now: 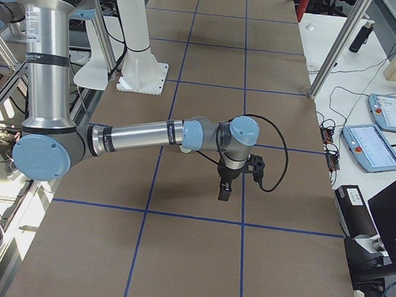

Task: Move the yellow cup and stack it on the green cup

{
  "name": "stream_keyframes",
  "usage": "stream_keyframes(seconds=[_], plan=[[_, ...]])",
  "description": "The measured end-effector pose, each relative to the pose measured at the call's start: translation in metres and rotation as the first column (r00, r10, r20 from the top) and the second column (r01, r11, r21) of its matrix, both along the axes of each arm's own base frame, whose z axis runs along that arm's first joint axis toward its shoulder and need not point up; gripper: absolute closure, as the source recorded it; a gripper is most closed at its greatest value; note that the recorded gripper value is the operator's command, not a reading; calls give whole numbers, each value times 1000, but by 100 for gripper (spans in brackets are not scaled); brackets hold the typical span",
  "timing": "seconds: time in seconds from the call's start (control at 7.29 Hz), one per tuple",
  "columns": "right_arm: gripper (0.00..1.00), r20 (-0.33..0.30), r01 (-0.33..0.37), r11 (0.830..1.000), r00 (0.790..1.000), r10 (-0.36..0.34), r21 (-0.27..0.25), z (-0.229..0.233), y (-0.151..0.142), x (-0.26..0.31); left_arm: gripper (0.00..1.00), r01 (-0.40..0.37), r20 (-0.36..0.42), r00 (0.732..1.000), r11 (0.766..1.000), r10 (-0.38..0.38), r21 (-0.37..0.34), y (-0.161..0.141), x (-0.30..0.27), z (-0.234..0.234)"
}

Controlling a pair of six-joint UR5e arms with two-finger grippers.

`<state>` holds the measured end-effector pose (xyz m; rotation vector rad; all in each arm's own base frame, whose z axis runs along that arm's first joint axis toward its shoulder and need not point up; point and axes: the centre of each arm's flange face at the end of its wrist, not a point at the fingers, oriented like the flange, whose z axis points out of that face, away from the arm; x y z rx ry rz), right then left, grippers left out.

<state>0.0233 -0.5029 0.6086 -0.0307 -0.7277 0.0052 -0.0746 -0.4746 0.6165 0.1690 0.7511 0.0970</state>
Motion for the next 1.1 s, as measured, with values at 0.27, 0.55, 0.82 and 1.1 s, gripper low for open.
stream_keyframes(seconds=[0.27,0.55,0.82,1.1], plan=[[0,85,-35,999,996,35,1,0,1,12,0,-4,-8,1000,1000,4,-9,4,1,6],[0,99,-43,999,994,43,-6,4,4,15,0,-5,-8,1000,1000,4,-16,12,1,11],[0,100,-44,999,994,46,-15,9,5,16,0,-4,-5,1000,1000,4,-16,14,0,12],[0,100,-45,999,994,47,-28,16,5,16,0,-3,-4,1000,1000,3,-12,15,0,9]])
